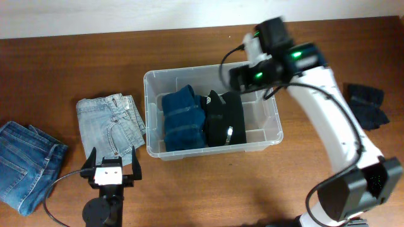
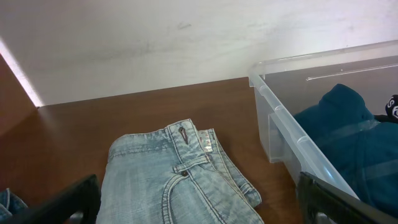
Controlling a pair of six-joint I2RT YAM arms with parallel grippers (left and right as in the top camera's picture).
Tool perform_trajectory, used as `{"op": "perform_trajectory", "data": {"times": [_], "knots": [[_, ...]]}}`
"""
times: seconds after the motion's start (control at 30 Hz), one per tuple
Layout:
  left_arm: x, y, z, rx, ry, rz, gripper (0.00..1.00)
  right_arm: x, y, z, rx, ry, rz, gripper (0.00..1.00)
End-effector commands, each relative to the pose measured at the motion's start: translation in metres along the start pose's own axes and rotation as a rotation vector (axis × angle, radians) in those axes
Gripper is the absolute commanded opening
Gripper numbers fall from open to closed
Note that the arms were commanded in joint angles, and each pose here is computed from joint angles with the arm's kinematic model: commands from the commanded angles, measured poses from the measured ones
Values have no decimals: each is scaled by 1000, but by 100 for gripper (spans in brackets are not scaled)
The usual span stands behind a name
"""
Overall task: Pack container
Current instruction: 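Open the right gripper and move it back to the right, then grasp the remaining small black item with the right gripper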
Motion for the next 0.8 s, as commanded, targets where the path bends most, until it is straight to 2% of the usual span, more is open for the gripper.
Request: {"op": "perform_trajectory", "data": {"times": [0.0,0.43,0.77], "knots": [[0,0,0,12,4,-7,99,-37,-14,-37,88,65,-78,99],[0,0,0,12,4,-7,99,-81,16,-200,580,253,-61,99],[0,0,0,12,4,-7,99,-105,45,-266,800,330,-96,99]]}}
Point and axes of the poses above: each gripper's point midway between its finger pads, its own x axis out along the fingers, its own z axis along the line the jaws close on, y = z × x, the point moved 7 cm from there along -x, back along the fingers, and after that the axes turned 10 degrees about x, right-handed, at the moved point
